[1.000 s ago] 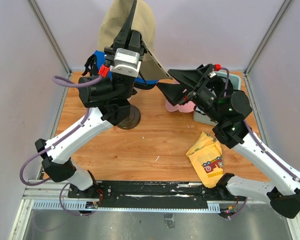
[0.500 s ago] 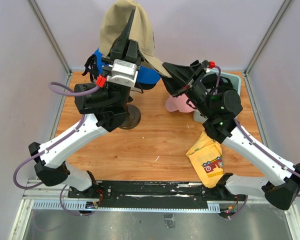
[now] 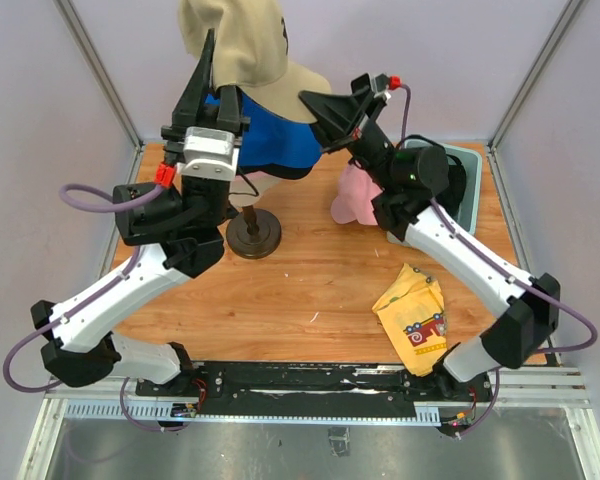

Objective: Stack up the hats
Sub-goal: Stack the hat on the hat.

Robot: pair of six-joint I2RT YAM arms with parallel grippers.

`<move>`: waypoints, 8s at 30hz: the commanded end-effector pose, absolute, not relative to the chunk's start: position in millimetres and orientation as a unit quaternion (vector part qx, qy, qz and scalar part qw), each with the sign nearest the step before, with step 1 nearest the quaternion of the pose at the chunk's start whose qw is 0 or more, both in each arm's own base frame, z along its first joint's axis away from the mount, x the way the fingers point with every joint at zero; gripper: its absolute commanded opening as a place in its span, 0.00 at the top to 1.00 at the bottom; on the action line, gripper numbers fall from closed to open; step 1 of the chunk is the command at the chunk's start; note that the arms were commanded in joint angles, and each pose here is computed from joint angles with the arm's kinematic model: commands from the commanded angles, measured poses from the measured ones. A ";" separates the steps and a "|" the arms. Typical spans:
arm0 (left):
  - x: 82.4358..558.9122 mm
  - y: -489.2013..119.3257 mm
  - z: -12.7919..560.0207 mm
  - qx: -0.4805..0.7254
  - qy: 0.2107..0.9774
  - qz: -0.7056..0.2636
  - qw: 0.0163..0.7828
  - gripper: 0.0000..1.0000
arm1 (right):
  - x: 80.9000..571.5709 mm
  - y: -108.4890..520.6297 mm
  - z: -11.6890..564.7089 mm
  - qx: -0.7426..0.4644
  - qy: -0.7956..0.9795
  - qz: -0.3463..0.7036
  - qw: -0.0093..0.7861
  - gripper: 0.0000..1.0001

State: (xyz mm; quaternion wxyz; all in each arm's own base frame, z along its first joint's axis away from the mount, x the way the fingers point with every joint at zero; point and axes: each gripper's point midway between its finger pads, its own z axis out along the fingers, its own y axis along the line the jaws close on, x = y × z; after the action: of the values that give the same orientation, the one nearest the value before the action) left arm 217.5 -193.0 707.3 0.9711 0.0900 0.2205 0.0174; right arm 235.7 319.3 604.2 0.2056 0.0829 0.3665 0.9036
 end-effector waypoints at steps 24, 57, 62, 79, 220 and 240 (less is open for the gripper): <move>202.0 -77.0 639.5 -0.064 0.310 0.082 0.945 0.51 | 377.1 329.6 544.9 -0.054 0.452 0.869 0.193 0.99; 288.1 -54.5 631.6 -0.189 0.472 0.078 0.857 0.34 | 329.7 338.0 515.3 -0.080 0.439 0.888 0.111 0.99; 302.4 -59.4 629.3 -0.183 0.491 0.076 0.848 0.31 | 332.8 329.7 507.9 -0.071 0.446 0.885 0.117 0.99; 350.5 -41.1 601.3 -0.221 0.540 0.077 0.809 0.28 | 354.1 313.1 480.8 -0.051 0.467 0.874 0.127 0.99; 407.0 -56.8 476.8 -0.181 0.707 -0.267 0.629 0.46 | 397.3 311.7 421.5 -0.045 0.507 0.851 0.126 0.89; 403.4 -65.5 442.4 -0.160 0.744 -0.269 0.591 0.63 | 400.8 314.1 416.7 -0.043 0.511 0.850 0.123 0.89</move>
State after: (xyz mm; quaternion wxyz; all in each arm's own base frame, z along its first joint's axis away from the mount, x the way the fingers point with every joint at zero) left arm 406.8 -60.3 454.2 0.6071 -0.1763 0.7291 -0.2623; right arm 402.9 317.9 410.7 0.1751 -0.0617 0.5081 0.8410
